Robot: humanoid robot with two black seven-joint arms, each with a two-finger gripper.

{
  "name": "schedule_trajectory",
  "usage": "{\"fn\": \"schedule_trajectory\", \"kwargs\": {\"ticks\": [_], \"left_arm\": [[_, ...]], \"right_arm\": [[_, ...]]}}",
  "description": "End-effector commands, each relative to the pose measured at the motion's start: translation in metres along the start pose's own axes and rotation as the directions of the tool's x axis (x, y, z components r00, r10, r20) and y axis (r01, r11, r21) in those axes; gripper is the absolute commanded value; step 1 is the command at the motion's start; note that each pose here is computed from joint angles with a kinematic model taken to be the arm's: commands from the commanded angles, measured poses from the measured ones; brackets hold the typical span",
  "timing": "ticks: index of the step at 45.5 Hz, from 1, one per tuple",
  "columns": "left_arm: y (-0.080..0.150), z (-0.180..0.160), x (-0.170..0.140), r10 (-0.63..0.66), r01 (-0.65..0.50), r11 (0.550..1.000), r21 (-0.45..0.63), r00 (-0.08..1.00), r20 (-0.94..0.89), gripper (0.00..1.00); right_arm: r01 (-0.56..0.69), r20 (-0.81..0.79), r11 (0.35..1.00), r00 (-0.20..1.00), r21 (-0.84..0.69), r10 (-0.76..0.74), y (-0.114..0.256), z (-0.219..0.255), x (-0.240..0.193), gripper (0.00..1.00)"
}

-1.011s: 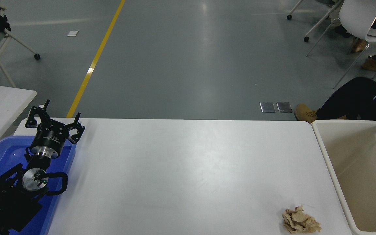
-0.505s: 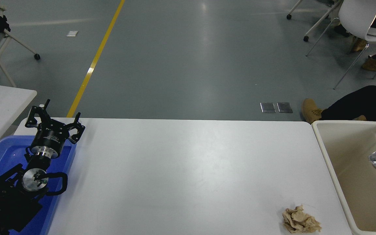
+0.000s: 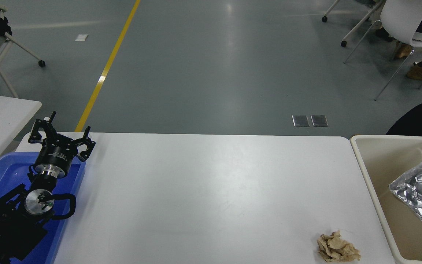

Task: Clean the table surface

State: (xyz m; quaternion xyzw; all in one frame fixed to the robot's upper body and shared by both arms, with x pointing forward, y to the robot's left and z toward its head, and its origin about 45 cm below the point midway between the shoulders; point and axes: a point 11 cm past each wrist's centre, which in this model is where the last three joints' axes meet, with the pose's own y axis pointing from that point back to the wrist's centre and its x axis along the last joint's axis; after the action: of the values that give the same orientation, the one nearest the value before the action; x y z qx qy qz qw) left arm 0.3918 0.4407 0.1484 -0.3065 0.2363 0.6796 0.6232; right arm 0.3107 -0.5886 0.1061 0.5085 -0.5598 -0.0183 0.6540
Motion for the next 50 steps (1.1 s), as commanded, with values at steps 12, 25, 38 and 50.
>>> {"fn": "schedule_trajectory", "kwargs": {"ticks": [12,25,38,50], "left_arm": [[0.0,0.0,0.0,0.001,-0.001,1.0,0.0,1.0,0.0,1.0],[0.0,0.0,0.0,0.001,-0.001,1.0,0.0,1.0,0.0,1.0],[0.0,0.0,0.0,-0.001,0.001,1.0,0.0,1.0,0.0,1.0],[0.0,0.0,0.0,-0.001,0.001,1.0,0.0,1.0,0.0,1.0]], "right_arm": [[-0.117,0.013,0.993,0.993,0.007,0.117,0.0,-0.003,0.009,0.77],[-0.139,0.122,0.99,0.983,0.022,0.136,0.001,-0.009,0.019,0.93],[-0.296,0.351,0.949,0.904,0.106,0.243,0.025,-0.057,0.108,0.98],[-0.394,0.632,0.898,0.751,0.198,0.19,0.047,-0.1,0.152,0.98]]}}
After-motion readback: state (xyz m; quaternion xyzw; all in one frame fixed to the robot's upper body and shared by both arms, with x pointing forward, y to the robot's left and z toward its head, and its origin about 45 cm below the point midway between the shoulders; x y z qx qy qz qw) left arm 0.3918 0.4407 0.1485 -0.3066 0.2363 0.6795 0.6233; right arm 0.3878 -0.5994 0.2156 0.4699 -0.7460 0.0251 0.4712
